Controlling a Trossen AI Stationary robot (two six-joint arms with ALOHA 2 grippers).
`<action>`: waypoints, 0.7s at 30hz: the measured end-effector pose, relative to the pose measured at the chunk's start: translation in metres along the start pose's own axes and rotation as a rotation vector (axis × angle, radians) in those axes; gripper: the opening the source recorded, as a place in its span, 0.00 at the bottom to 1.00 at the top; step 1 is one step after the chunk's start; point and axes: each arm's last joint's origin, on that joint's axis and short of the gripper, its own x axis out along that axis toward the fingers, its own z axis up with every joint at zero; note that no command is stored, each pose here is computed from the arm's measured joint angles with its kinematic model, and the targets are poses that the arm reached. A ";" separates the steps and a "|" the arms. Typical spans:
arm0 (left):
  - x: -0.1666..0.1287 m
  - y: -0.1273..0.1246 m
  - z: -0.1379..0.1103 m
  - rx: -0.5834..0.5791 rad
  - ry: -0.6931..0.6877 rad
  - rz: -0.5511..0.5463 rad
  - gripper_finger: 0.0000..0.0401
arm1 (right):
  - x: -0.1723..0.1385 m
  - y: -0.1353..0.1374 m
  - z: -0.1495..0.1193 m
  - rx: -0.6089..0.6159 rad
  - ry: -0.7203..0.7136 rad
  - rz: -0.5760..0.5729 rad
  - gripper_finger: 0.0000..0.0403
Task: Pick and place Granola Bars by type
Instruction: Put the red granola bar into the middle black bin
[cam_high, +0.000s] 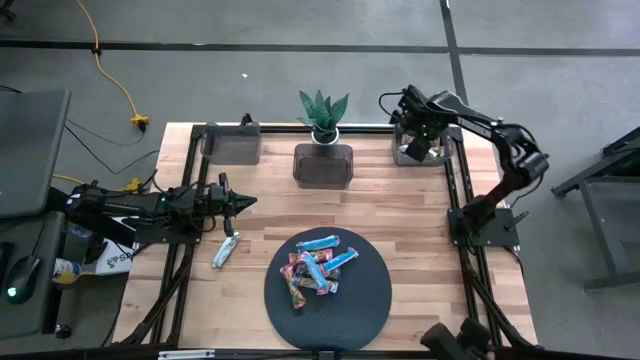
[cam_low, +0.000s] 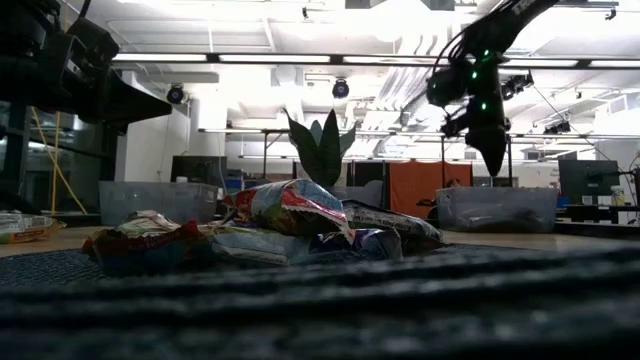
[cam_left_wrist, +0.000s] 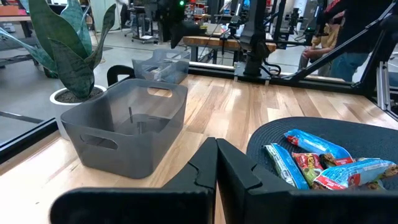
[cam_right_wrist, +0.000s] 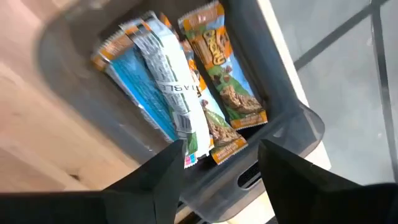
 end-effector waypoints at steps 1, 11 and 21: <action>0.000 0.000 0.000 0.000 0.000 0.000 0.00 | -0.005 0.000 -0.002 0.007 -0.021 0.005 0.46; 0.000 0.000 0.000 0.000 -0.001 0.000 0.00 | -0.059 0.013 -0.028 0.097 -0.257 0.104 0.45; 0.000 0.000 0.000 0.000 0.000 0.000 0.00 | -0.114 0.029 -0.055 0.162 -0.602 0.246 0.46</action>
